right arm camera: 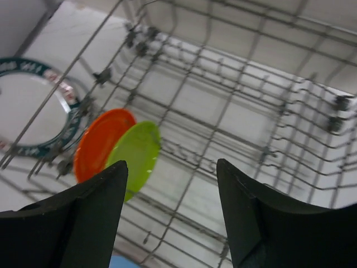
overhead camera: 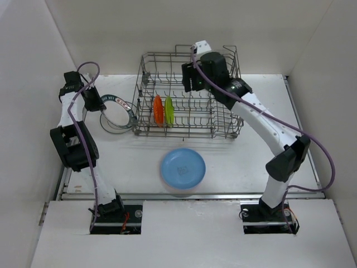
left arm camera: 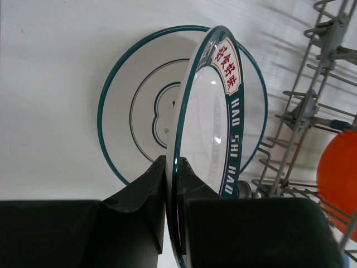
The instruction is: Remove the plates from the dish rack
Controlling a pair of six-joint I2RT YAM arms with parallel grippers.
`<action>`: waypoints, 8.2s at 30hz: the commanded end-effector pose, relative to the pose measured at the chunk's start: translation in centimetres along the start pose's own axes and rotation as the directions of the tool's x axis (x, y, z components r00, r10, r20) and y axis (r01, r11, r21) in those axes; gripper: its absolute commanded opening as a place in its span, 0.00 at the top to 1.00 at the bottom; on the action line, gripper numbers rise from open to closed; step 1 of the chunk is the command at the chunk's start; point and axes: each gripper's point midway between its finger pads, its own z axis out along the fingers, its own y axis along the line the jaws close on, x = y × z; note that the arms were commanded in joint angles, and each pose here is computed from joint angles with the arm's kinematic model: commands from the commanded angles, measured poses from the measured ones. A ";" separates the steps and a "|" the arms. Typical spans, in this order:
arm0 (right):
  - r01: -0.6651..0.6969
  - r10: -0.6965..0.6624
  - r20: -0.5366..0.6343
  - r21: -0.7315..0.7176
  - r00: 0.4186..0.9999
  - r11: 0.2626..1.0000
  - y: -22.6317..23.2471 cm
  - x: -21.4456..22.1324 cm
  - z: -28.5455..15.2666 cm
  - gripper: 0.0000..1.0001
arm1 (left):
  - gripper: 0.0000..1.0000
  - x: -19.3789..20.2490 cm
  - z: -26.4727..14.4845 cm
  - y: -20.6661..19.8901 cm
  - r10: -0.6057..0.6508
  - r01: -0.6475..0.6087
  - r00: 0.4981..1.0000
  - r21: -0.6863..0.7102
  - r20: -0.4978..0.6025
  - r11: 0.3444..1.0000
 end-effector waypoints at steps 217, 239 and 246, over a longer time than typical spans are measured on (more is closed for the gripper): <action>-0.207 0.364 -0.210 0.532 0.907 0.821 -22.8 13.1 3.9 0.43 | 1.00 4.8 -18.3 -18.4 0.637 -0.603 0.766 0.435 0.081 0.669; -0.210 0.355 -0.200 0.516 0.913 0.830 -22.5 12.7 3.2 0.44 | 1.00 18.6 -7.9 -8.1 0.788 -0.714 0.595 0.344 -0.159 0.610; -0.214 0.351 -0.181 0.520 0.919 0.827 -22.6 11.9 2.7 0.44 | 0.92 18.6 -7.7 -6.8 0.833 -0.762 0.520 0.338 -0.190 0.552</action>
